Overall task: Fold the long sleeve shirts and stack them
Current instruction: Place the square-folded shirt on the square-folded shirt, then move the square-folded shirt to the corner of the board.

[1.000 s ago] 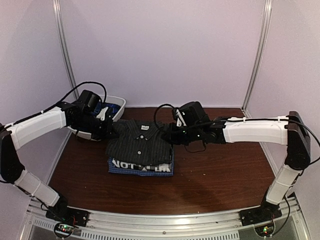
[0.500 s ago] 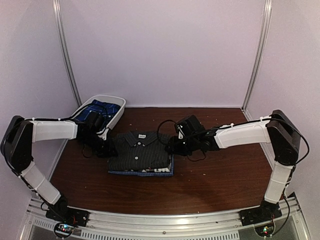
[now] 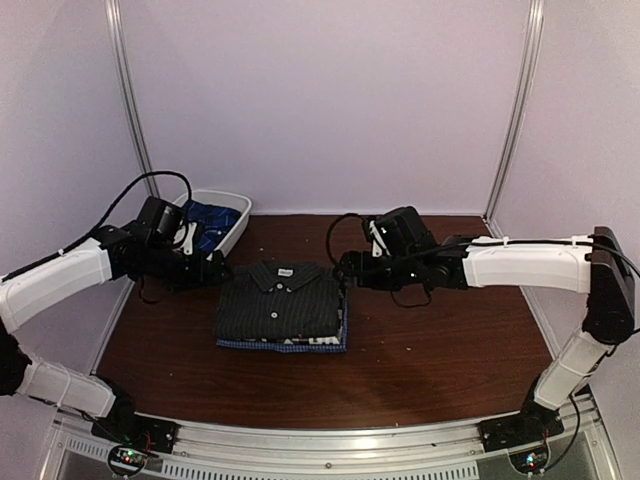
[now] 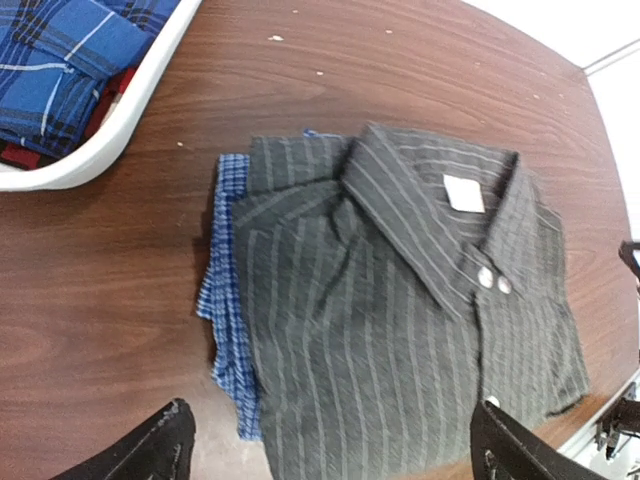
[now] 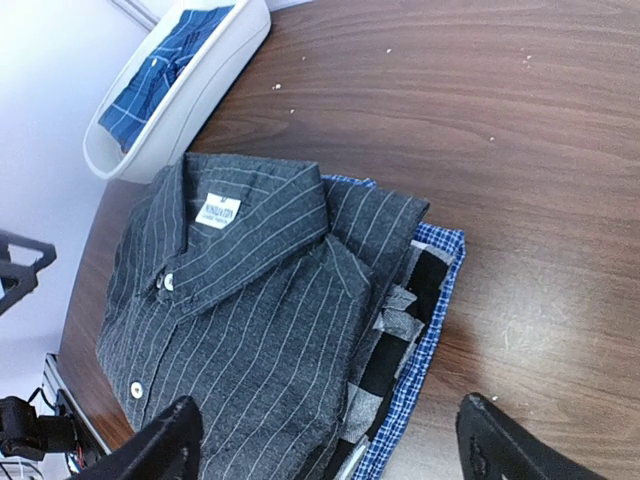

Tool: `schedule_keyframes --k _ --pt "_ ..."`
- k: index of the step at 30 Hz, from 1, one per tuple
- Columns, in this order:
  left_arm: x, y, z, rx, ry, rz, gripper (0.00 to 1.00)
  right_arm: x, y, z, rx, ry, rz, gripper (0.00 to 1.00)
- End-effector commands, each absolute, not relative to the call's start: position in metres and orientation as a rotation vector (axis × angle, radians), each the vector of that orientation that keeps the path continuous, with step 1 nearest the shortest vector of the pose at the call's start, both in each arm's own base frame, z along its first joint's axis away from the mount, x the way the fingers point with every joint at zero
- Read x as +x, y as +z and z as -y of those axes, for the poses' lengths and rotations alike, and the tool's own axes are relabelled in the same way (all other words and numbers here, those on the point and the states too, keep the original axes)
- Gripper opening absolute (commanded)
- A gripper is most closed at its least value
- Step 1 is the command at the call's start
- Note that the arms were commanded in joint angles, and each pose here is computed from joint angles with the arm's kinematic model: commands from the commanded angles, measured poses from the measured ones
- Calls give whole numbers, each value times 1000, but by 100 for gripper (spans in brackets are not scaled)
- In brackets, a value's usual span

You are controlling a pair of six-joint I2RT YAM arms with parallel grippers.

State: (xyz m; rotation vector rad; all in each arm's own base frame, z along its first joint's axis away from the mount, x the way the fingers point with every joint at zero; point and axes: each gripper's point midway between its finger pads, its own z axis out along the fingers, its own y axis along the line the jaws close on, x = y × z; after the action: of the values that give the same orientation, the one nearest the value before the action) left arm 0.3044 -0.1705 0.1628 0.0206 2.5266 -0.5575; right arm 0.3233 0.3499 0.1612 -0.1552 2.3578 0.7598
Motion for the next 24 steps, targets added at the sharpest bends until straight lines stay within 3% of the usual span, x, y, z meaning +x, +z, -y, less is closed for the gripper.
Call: schedule_keyframes --k 1,8,16,24 --pt "278 180 177 21 -572 -2521 98 326 185 -333 -185 651 -2300 98" --pt "221 173 204 85 -590 -2590 98 329 202 -317 -189 570 -2258 100" --pt "151 122 237 178 -564 -2735 98 331 204 -302 -172 514 -2252 100" --pt "154 75 260 134 -526 -2734 98 331 203 -291 -141 494 -2246 100"
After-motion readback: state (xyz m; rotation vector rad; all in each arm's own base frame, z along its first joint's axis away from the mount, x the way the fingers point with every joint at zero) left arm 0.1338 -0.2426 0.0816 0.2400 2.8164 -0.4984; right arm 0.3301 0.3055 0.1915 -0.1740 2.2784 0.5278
